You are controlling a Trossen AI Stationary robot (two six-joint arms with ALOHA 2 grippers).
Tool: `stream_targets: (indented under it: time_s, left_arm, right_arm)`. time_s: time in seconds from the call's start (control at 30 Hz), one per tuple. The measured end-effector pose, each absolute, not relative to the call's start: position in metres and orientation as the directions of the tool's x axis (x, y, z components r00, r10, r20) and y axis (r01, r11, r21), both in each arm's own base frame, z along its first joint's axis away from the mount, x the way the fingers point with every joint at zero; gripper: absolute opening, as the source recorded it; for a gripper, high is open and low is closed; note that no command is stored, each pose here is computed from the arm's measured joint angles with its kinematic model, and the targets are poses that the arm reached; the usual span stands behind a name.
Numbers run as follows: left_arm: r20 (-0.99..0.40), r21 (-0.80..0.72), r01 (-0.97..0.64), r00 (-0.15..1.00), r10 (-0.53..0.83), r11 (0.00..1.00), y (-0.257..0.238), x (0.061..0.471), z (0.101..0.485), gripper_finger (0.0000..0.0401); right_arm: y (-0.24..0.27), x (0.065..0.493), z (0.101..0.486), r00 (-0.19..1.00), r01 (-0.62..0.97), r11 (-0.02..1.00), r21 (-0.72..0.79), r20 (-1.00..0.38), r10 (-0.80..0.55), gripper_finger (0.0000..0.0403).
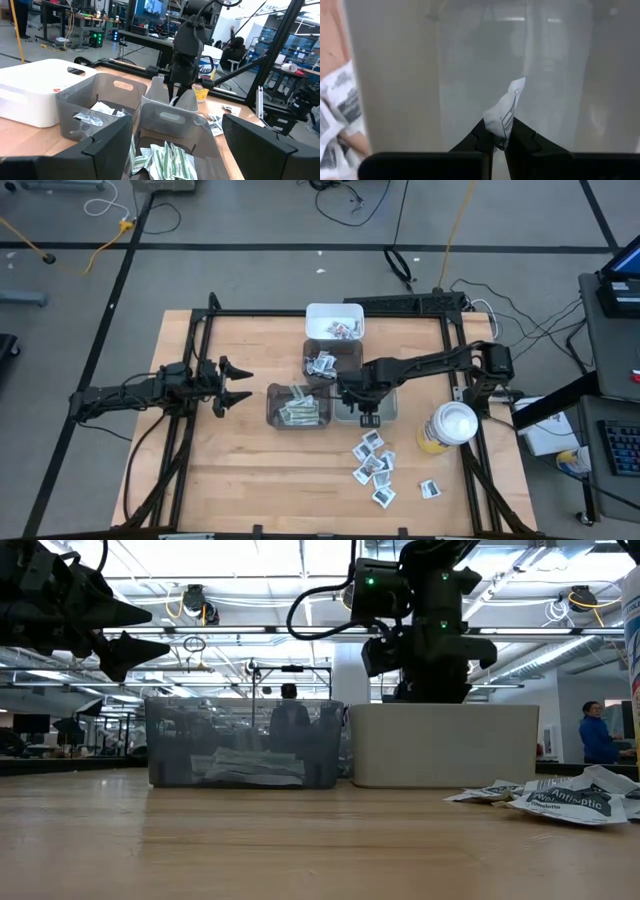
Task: Pick & Place First Aid Supplies
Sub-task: Put the white towelette pack into the gray bin
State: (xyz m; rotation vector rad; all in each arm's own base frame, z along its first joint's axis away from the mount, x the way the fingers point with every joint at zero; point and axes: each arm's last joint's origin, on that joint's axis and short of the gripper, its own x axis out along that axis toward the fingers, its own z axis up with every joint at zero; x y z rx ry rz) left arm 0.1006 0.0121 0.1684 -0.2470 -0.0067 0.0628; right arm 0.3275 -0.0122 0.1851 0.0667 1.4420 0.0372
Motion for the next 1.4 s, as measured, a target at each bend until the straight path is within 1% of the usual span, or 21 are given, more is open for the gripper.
stream_targets:
  time_s: [0.17, 0.27, 0.37, 0.53, 0.6, 0.7, 0.8, 0.9, 1.0, 1.13, 1.4]
  left_arm:
    - [-0.001, -0.245, -0.061, 0.998, 0.063, 0.968, 0.012, 0.101, 0.168, 0.0310]
    - [-0.001, -0.245, -0.061, 0.998, 0.063, 0.968, 0.012, 0.101, 0.169, 0.0310]
    - [-0.001, -0.245, -0.061, 0.998, 0.063, 0.968, 0.012, 0.101, 0.169, 0.0310]
    - [-0.001, -0.245, -0.061, 0.998, 0.063, 0.968, 0.012, 0.101, 0.168, 0.0310]
    - [-0.001, -0.245, -0.061, 0.998, 0.063, 0.968, 0.012, 0.101, 0.169, 0.0310]
    - [-0.001, -0.245, -0.061, 0.998, 0.063, 0.968, 0.012, 0.101, 0.168, 0.0310]
    - [-0.001, -0.245, -0.061, 0.998, 0.063, 0.968, 0.012, 0.101, 0.168, 0.0310]
    - [-0.001, -0.245, -0.061, 0.998, 0.063, 0.968, 0.012, 0.101, 0.168, 0.0310]
    - [-0.001, -0.245, -0.061, 0.998, 0.063, 0.968, 0.012, 0.101, 0.169, 0.0310]
    - [-0.001, -0.245, -0.061, 0.998, 0.063, 0.968, 0.012, 0.101, 0.168, 0.0310]
    - [-0.001, -0.245, -0.061, 0.998, 0.063, 0.968, 0.012, 0.101, 0.168, 0.0310]
  right_arm:
    - [-0.013, 0.327, 0.184, 0.123, 0.019, 0.998, 0.061, -0.991, 0.058, 0.0023]
    - [-0.013, 0.325, 0.184, 0.108, 0.025, 0.998, 0.049, -0.993, 0.046, 0.0042]
    - [-0.013, 0.324, 0.184, 0.098, 0.032, 0.998, 0.052, -0.994, 0.049, 0.0082]
    - [-0.013, 0.325, 0.184, 0.101, 0.056, 0.997, 0.047, -0.994, 0.041, 0.0169]
    - [-0.014, 0.325, 0.184, 0.105, 0.060, 0.998, 0.021, -0.994, 0.014, 0.0200]
    - [-0.015, 0.325, 0.184, 0.101, 0.061, 0.998, -0.001, -0.995, -0.008, 0.0235]
    - [-0.015, 0.323, 0.184, 0.084, 0.073, 0.997, 0.002, -0.996, -0.004, 0.0258]
    - [-0.015, 0.318, 0.190, 0.065, 0.127, 0.992, 0.007, -0.998, -0.002, 0.0270]
    - [-0.015, 0.313, 0.204, 0.053, 0.193, 0.981, 0.009, -0.999, -0.001, 0.0274]
    - [-0.011, 0.311, 0.222, 0.080, 0.251, 0.968, 0.016, -0.997, -0.005, 0.0272]
    - [-0.007, 0.305, 0.247, 0.133, 0.313, 0.949, 0.040, -0.991, -0.002, 0.0275]
